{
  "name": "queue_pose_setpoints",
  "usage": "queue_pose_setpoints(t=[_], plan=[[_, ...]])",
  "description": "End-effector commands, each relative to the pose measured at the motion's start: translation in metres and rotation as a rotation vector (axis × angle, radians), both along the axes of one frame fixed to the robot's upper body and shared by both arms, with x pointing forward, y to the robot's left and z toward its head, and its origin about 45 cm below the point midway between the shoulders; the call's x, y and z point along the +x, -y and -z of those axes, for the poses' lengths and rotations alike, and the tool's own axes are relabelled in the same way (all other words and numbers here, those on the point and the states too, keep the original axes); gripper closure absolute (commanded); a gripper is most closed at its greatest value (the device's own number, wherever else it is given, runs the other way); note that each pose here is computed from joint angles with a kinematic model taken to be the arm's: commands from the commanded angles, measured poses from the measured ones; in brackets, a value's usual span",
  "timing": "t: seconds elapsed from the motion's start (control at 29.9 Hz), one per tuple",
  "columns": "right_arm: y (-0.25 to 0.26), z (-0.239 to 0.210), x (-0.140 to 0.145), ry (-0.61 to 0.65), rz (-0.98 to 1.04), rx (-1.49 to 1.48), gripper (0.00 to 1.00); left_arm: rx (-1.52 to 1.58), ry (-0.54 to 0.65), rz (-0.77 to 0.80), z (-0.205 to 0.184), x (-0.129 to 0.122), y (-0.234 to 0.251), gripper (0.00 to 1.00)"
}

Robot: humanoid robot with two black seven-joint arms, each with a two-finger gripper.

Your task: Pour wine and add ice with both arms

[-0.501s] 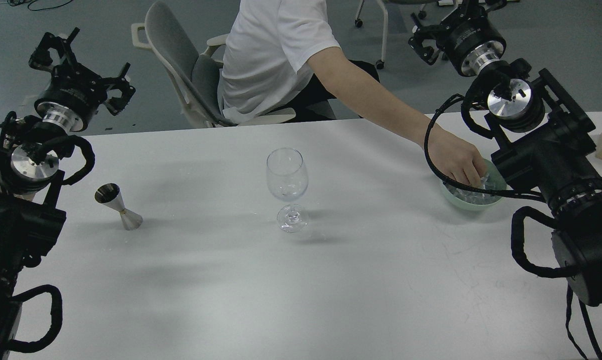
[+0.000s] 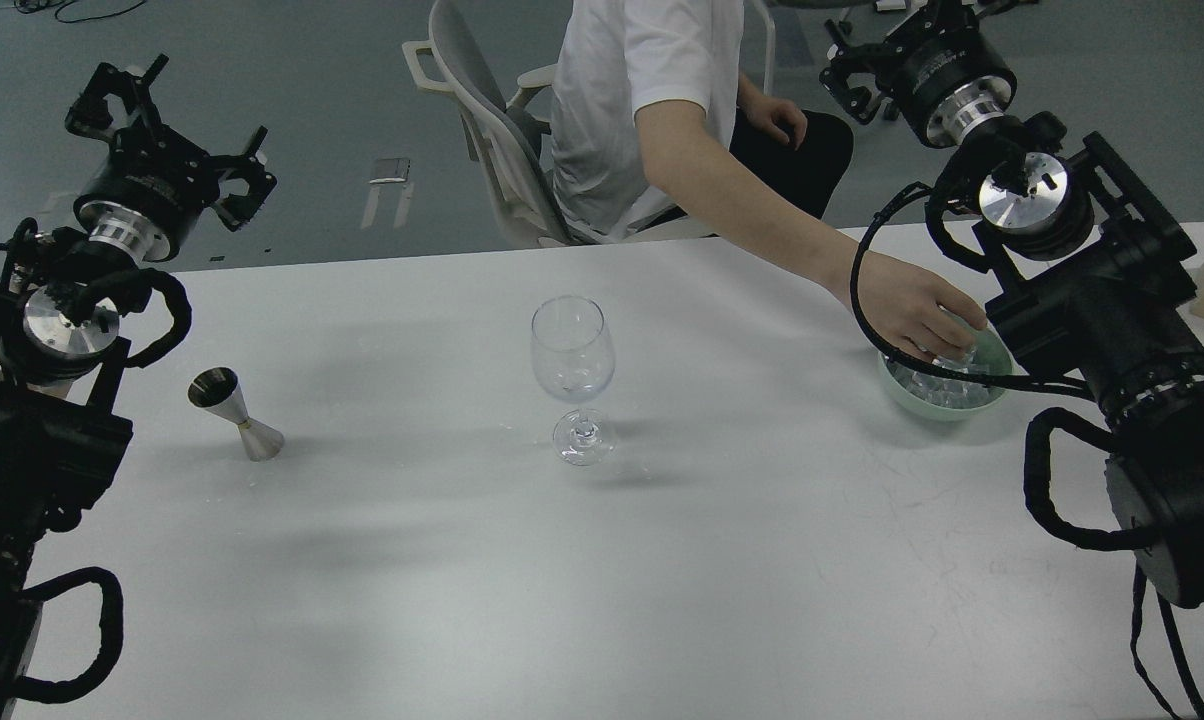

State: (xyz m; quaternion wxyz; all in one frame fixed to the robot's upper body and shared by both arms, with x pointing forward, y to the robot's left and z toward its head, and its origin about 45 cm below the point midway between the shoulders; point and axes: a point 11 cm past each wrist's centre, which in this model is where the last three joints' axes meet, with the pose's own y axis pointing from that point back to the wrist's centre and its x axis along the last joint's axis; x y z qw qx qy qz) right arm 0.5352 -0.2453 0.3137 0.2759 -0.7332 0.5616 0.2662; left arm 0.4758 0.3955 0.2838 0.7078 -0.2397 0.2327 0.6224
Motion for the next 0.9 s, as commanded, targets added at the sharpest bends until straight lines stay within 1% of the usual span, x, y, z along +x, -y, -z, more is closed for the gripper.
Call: queue_pose_setpoints(t=[0.0,0.13,0.4,0.57,0.87], plan=[[0.002,-0.006,0.001,0.023,0.011,0.007,0.00,0.037,0.016,0.039,0.000,-0.001,0.002,0.02],[0.000,-0.009,0.000,0.049,0.005,0.006,0.00,0.060,0.033,0.053,-0.005,-0.003,-0.001,0.02],[-0.003,-0.007,0.000,0.041,-0.008,-0.003,0.00,-0.001,0.077,0.071,-0.010,-0.007,-0.005,0.02],[-0.001,-0.006,-0.001,0.047,-0.003,-0.002,0.00,-0.019,0.071,0.041,-0.010,-0.005,-0.010,0.02],[0.000,-0.004,-0.001,0.043,0.001,-0.002,0.00,0.002,0.057,0.056,-0.005,-0.006,-0.008,0.02]])
